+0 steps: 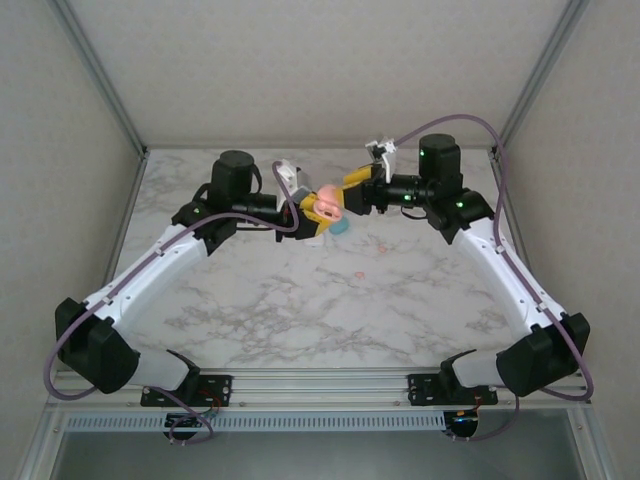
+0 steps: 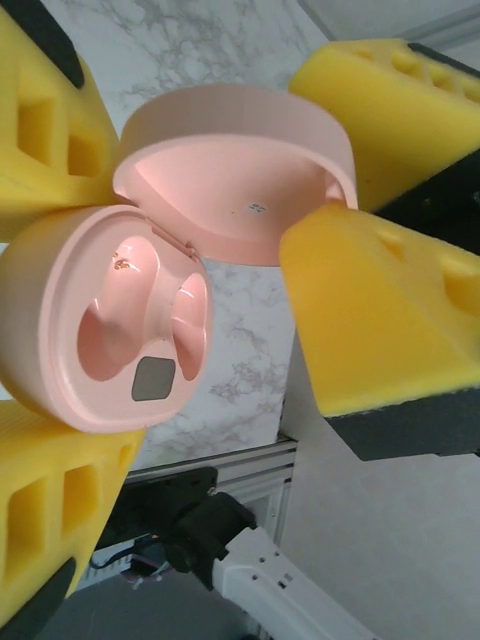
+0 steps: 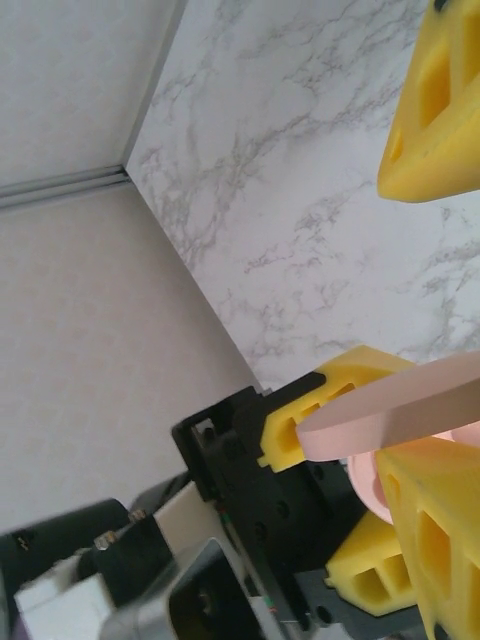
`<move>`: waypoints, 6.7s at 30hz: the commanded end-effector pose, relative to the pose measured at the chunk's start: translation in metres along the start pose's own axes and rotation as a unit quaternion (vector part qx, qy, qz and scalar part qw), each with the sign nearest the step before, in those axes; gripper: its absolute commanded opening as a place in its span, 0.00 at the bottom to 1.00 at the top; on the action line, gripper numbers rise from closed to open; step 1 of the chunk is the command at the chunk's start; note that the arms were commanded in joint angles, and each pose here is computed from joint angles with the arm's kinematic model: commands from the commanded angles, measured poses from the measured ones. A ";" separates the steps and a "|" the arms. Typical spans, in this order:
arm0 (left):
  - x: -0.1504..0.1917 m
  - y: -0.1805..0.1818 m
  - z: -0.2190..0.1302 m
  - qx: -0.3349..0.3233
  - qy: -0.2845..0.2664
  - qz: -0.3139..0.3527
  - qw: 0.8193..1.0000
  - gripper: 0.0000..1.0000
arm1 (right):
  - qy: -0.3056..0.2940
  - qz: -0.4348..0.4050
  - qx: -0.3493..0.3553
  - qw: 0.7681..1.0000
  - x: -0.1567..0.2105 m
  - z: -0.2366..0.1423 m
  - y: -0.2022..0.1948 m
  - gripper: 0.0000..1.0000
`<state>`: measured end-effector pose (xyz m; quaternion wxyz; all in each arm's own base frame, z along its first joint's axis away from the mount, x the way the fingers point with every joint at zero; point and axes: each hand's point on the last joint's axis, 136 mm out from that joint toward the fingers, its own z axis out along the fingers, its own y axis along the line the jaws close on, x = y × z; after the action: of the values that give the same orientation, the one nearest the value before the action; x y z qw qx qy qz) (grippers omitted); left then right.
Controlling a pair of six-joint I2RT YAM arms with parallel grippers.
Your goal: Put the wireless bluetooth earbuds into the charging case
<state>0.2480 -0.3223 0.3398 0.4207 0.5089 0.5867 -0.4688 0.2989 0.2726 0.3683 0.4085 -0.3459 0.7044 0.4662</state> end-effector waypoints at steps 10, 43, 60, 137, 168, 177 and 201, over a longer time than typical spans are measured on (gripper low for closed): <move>-0.018 0.040 -0.006 -0.104 -0.125 -0.026 0.986 0.14 | -0.054 0.095 0.161 0.981 -0.033 -0.054 -0.020 0.69; -0.020 0.037 -0.034 -0.168 -0.120 -0.023 0.978 0.15 | 0.331 0.377 0.402 0.766 0.263 -0.012 -0.246 0.40; -0.022 0.040 -0.032 -0.168 -0.114 -0.024 0.979 0.15 | 0.432 0.312 0.343 0.774 0.298 -0.001 -0.203 0.30; -0.010 0.056 -0.041 -0.193 -0.099 -0.042 0.975 0.13 | 0.242 0.398 0.311 0.828 0.216 0.012 -0.133 0.19; 0.000 0.051 -0.029 -0.172 -0.087 0.002 0.981 0.13 | 0.056 0.298 -0.149 0.941 -0.020 -0.001 0.042 0.22; -0.006 0.045 -0.027 -0.177 -0.089 0.020 0.980 0.13 | 0.042 0.312 -0.144 0.938 -0.026 0.007 0.037 0.23; -0.019 0.040 -0.032 -0.198 -0.104 0.049 0.973 0.12 | 0.038 0.353 -0.162 0.921 -0.027 0.018 0.029 0.22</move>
<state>0.2961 -0.2938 0.3448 0.5702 0.3881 0.6188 -0.3759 0.2935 0.2996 0.3961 0.1227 -0.1456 0.7148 0.6729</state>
